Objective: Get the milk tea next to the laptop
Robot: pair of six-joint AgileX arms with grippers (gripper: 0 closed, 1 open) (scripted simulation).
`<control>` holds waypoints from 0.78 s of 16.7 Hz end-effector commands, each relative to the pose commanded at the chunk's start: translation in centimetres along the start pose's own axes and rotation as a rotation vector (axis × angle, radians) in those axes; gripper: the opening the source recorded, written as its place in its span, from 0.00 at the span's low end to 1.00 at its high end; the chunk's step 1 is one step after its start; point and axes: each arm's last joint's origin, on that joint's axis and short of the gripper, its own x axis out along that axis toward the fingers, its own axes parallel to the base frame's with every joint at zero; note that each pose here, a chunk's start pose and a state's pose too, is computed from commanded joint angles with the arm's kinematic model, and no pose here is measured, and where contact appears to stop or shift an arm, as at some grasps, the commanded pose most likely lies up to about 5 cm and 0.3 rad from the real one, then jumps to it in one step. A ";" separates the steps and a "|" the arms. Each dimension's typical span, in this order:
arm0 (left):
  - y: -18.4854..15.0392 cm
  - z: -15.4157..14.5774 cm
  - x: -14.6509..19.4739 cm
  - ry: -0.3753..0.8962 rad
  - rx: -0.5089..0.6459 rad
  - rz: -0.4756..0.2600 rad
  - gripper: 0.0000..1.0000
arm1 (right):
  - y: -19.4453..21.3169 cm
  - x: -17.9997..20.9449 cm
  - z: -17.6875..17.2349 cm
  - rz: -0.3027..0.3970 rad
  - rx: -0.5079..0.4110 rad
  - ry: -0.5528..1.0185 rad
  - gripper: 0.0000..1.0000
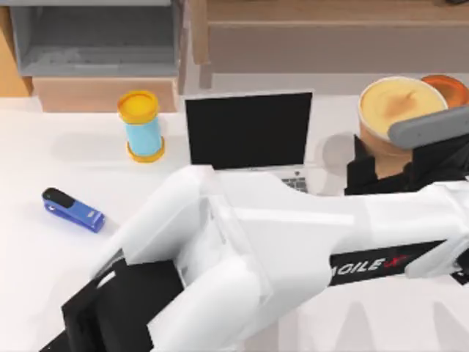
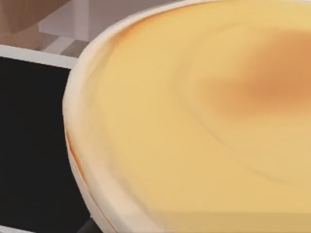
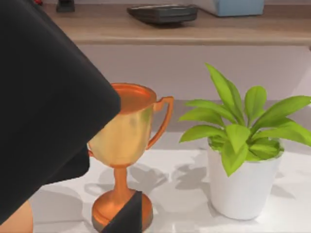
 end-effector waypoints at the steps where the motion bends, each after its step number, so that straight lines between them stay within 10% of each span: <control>1: 0.0 0.0 0.0 0.000 0.000 0.000 0.00 | 0.0 0.0 0.0 0.000 0.000 0.000 1.00; 3: 0.0 0.0 0.0 0.000 0.000 0.000 0.00 | 0.0 0.0 0.0 0.000 0.000 0.000 1.00; 13: 0.0 0.0 0.0 0.000 0.000 0.000 0.75 | 0.0 0.0 0.0 0.000 0.000 0.000 1.00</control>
